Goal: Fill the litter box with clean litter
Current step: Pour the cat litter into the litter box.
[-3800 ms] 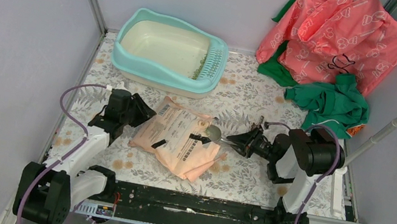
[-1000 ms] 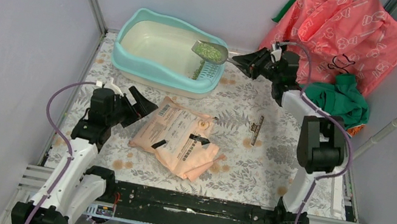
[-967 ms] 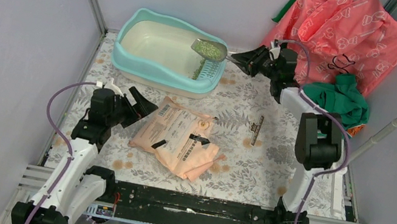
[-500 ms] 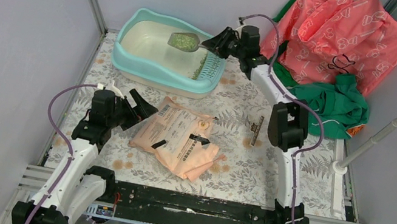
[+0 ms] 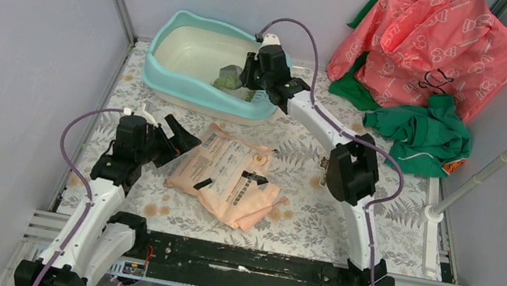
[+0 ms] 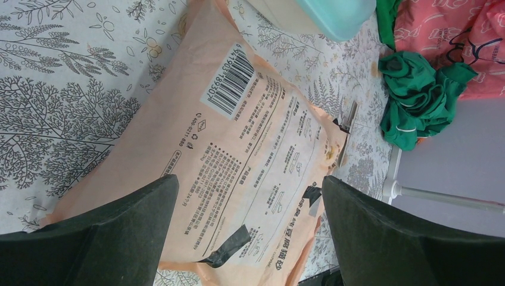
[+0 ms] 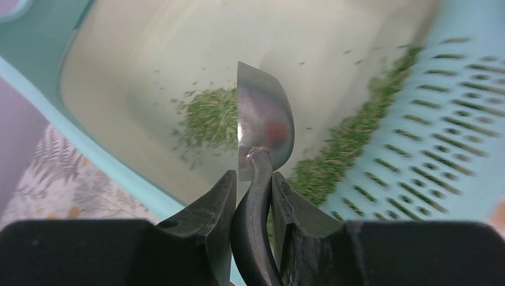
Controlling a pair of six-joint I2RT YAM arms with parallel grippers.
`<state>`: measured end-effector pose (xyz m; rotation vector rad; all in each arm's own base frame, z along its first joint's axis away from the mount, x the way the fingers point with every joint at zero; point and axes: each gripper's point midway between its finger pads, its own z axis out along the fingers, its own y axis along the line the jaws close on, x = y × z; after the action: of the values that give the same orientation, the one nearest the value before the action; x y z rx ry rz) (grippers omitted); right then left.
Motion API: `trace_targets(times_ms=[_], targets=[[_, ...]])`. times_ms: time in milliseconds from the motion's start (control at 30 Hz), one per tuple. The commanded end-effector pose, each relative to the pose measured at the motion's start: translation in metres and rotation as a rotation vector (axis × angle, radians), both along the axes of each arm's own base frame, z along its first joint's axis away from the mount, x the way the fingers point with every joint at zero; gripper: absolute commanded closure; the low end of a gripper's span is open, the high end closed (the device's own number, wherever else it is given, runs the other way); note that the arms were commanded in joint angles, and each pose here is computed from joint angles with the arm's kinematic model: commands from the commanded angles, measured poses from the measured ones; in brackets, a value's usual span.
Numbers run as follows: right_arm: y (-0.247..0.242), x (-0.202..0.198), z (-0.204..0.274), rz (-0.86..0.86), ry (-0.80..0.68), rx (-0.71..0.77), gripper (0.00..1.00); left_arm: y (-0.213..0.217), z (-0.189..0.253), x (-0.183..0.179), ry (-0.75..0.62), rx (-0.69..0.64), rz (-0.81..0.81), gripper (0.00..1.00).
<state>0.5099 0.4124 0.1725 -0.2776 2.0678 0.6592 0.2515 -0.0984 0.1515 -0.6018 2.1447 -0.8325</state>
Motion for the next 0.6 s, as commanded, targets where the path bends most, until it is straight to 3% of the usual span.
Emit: trace_targets(times_ms=[0, 333, 567], targets=[[-0.055, 0.016, 0.135, -0.15, -0.337, -0.026, 1.0, 0.0, 0.0, -0.002, -0.004, 0.007, -0.01, 0.01], [-0.072, -0.02, 0.188, -0.15, -0.575, -0.224, 1.0, -0.001, 0.0, 0.003, -0.009, 0.001, -0.014, 0.01], [-0.061, -0.036, 0.185, -0.101, -0.626, -0.357, 1.0, -0.003, 0.005, 0.007, -0.022, -0.012, -0.019, 0.01]])
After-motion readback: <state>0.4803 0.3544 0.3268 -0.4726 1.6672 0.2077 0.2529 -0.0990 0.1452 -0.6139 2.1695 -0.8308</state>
